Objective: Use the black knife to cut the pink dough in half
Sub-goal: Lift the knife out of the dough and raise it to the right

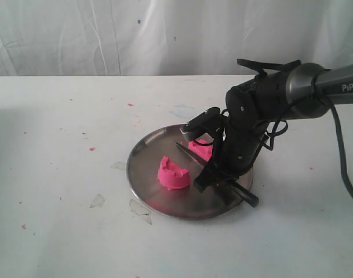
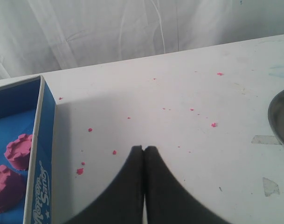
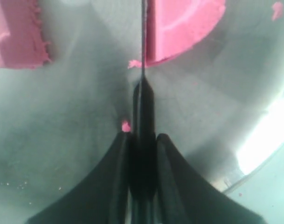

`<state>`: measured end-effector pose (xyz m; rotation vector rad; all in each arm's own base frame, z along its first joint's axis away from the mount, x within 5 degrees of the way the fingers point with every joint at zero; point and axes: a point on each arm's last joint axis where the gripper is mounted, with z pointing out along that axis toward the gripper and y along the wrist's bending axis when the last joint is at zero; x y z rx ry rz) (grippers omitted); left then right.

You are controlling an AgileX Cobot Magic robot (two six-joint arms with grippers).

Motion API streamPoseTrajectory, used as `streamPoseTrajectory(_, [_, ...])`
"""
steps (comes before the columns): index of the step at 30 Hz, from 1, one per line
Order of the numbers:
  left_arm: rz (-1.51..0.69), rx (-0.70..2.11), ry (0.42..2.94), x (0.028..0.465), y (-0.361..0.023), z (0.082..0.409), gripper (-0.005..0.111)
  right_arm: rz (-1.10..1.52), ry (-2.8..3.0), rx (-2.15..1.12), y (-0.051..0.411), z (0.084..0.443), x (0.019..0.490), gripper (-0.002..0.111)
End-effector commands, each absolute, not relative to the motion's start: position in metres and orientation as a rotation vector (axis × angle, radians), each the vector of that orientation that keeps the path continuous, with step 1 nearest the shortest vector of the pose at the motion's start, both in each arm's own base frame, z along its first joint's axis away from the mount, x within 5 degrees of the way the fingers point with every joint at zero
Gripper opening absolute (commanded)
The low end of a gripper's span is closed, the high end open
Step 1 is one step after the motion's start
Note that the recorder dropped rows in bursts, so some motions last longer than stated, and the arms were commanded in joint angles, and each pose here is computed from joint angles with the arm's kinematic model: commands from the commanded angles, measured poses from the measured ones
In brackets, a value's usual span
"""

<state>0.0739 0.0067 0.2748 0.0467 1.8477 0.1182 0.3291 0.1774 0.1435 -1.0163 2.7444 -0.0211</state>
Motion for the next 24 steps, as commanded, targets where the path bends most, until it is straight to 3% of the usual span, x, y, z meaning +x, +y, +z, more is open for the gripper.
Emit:
streamPoseTrajectory(1, [0.133,0.054,1.842,0.073,0.007,0.274,0.000,0.005,2.809,-1.125,0.175,0.132,0.322,0.000])
streamPoseTrajectory(15, [0.132,0.054,1.840,0.073,0.007,0.274,0.000,0.361,2.814,-1.283,0.192,0.144,0.309,0.000])
streamPoseTrajectory(24, [0.132,0.054,1.840,0.073,0.007,0.274,0.000,0.361,2.807,-1.283,0.193,0.145,0.309,0.000])
